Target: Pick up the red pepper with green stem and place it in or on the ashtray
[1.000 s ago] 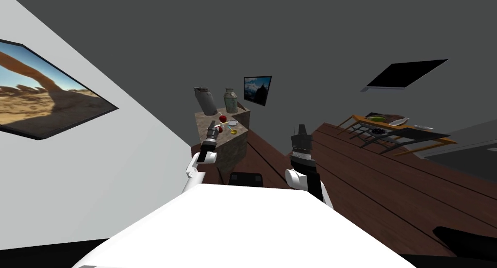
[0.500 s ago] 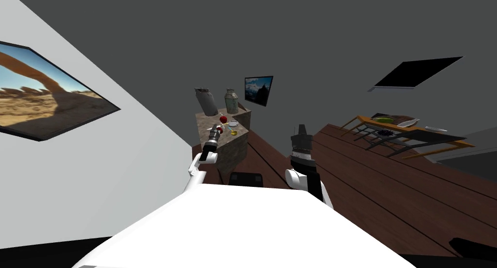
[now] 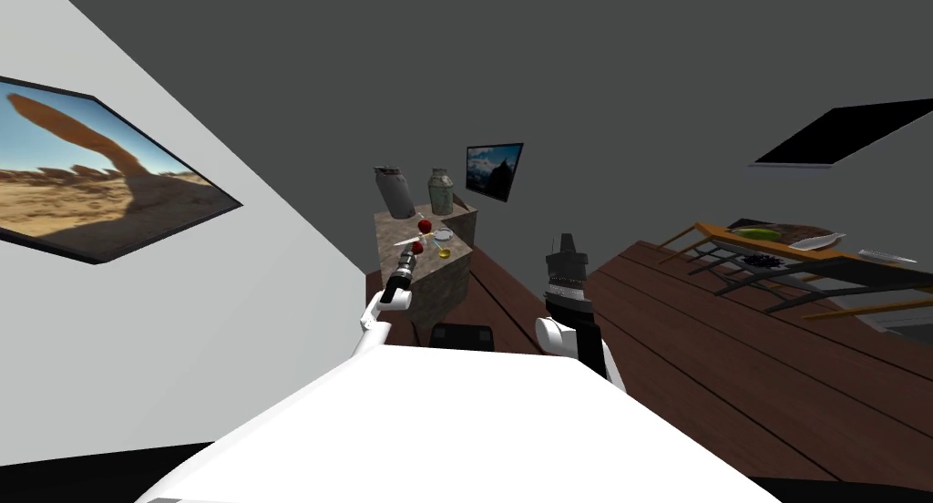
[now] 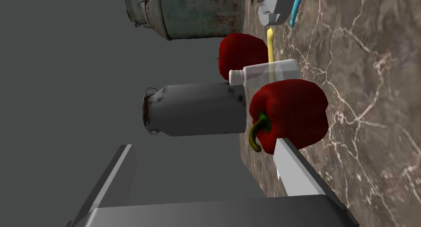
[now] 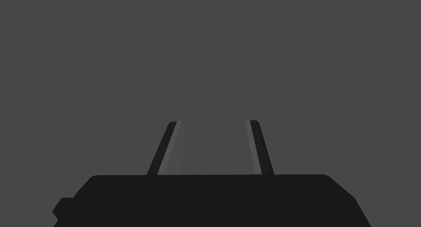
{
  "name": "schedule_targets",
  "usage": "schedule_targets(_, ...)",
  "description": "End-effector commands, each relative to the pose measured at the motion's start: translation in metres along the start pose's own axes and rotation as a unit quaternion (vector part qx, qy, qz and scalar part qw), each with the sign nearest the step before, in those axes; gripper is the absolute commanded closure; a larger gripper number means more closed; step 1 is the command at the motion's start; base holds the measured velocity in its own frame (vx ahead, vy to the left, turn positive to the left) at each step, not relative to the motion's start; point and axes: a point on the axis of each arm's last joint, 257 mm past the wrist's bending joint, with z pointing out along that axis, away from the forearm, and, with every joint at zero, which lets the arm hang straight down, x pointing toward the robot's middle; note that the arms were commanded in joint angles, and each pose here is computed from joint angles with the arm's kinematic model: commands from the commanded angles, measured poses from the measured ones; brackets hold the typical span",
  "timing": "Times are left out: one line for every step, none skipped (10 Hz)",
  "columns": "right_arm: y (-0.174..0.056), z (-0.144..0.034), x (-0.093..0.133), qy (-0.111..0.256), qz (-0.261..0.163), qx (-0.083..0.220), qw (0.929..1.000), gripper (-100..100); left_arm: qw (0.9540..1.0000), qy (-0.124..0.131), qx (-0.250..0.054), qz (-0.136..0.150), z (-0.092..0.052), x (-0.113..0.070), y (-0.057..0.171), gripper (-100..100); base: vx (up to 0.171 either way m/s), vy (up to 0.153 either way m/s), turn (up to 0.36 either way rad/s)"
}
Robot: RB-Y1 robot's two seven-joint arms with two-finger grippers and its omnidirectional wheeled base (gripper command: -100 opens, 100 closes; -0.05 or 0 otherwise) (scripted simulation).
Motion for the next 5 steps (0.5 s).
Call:
schedule_targets(0.000, 0.000, 0.000, 0.000, 0.000, 0.000, 1.0000, 0, 0.9996, -0.002, -0.026, -0.003, -0.006, -0.001, 0.019, -100, 0.117, 0.045, 0.090)
schedule_targets(0.000, 0.000, 0.000, 0.000, 0.000, 0.000, 1.0000, 0, 0.9991, -0.003, -0.042, -0.006, -0.008, -0.001, 0.032, -100, 0.112, 0.078, 0.112)
schedule_targets(0.000, 0.000, 0.000, 0.000, 0.000, 0.000, 1.0000, 0, 0.9987, -0.005, -0.051, -0.007, -0.009, -0.001, 0.038, -100, 0.143, 0.126, 0.072)
schedule_targets(0.000, 0.000, 0.000, 0.000, 0.000, 0.000, 1.0000, 0, 0.9990, -0.004, -0.044, -0.007, -0.008, -0.001, 0.032, -100, 0.052, 0.047, 0.002)
schedule_targets(0.000, 0.000, 0.000, 0.000, 0.000, 0.000, 1.0000, 0, 0.9989, -0.004, -0.045, -0.006, -0.009, -0.001, 0.033, 0, 0.000, 0.000, 0.000)
